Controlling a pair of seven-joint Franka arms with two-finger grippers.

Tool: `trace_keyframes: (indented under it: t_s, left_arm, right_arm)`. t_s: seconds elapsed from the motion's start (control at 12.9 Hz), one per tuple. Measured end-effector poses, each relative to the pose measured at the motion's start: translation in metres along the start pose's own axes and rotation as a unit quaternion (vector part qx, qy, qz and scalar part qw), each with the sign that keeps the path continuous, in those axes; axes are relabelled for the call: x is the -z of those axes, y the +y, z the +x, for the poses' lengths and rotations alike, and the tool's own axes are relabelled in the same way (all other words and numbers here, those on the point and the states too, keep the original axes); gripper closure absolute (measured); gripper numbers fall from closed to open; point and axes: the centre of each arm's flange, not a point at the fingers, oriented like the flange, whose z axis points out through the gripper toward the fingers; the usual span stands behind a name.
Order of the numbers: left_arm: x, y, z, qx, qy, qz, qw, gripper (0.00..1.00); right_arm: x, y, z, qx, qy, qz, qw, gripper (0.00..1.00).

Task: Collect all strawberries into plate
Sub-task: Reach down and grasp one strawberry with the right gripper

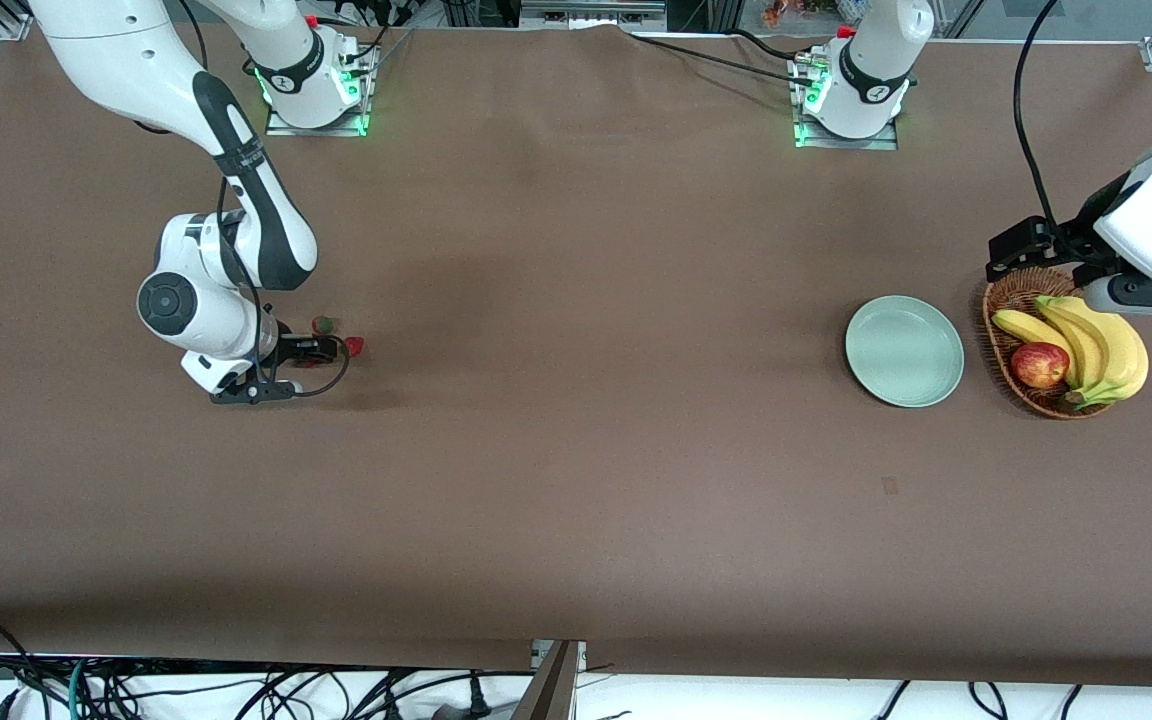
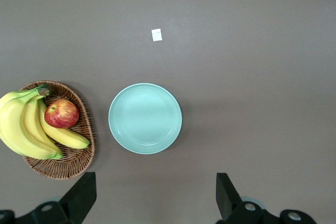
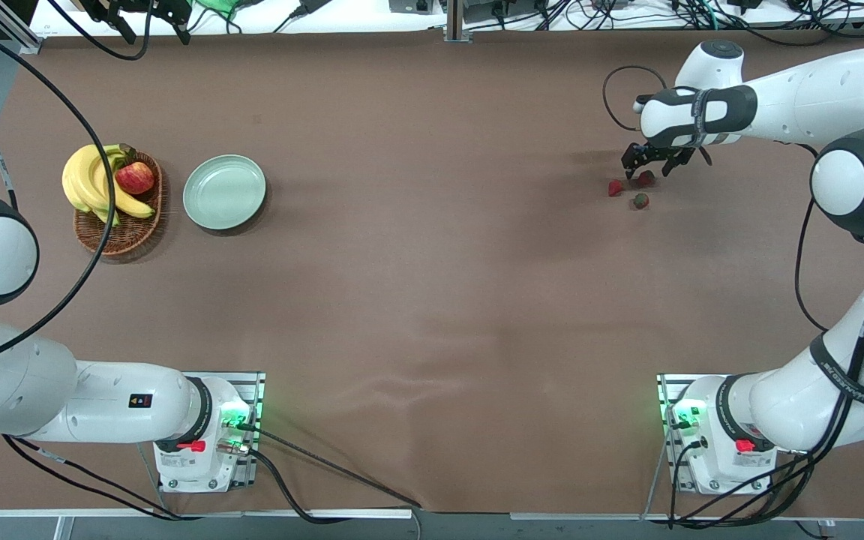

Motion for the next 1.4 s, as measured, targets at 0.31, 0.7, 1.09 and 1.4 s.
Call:
trace_keyframes:
  t_s: [0.31,0.7,1.09,1.4]
  left_arm:
    - [0.0,0.0,0.0,0.0,0.0,0.0,1.0,0.0]
    - [-0.002,-0.003,0.0,0.003,-0.003,0.0,1.0,0.0]
    - [-0.005,-0.006,0.0,0.015,-0.008,0.0,1.0,0.0]
    - [-0.007,-0.006,0.0,0.015,-0.009,0.0,1.0,0.0]
  right_arm:
    - [-0.005,0.0,-0.001,0.0,-0.004,0.0,1.0,0.3]
    - [-0.005,0.0,-0.002,-0.001,-0.004,0.001,1.0,0.63]
    - [0.032,-0.009,0.016,0.004,-0.014,0.009,1.0,0.63]
    - [0.117,-0.064,0.041,-0.015,-0.012,0.049,0.999,0.63]
